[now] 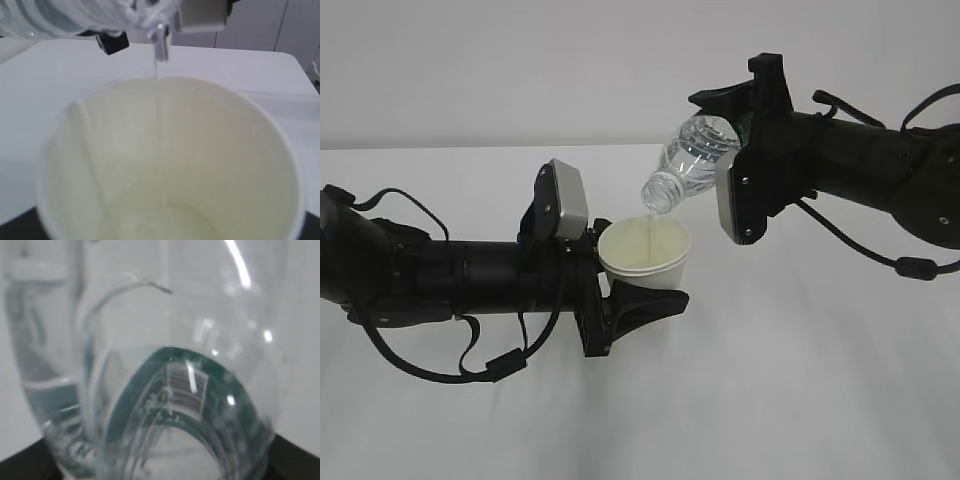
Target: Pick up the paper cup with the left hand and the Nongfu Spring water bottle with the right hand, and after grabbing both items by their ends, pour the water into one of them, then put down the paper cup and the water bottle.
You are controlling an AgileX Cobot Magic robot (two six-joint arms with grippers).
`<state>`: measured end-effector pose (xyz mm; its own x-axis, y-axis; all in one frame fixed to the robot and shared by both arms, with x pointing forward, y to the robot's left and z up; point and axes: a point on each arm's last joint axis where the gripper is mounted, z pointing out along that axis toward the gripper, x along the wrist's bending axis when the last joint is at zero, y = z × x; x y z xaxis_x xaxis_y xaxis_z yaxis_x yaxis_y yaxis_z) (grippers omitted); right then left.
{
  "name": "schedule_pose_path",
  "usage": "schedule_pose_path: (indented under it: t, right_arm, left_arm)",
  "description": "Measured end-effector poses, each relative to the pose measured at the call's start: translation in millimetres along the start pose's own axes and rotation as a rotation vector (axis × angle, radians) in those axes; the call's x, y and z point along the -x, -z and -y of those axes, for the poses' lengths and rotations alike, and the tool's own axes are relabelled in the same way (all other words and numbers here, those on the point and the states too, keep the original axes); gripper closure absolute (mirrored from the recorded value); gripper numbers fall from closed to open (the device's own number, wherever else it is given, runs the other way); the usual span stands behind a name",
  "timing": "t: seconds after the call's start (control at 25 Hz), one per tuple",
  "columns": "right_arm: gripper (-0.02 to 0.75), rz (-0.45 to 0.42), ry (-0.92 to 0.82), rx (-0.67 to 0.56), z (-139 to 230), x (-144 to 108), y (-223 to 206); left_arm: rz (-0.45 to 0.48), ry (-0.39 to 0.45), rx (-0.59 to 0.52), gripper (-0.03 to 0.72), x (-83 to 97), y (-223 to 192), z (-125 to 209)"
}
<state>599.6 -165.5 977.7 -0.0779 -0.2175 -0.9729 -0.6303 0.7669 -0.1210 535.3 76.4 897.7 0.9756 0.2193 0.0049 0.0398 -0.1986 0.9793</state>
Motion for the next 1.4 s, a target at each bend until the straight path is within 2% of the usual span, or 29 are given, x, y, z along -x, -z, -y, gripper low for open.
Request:
schedule_pose_path:
  t: [1.4]
  right_arm:
    - [0.253,0.002,0.010,0.001,-0.1,0.1,0.0]
  left_arm:
    - [-0.002,0.000,-0.004,0.199,-0.1,0.0,0.3]
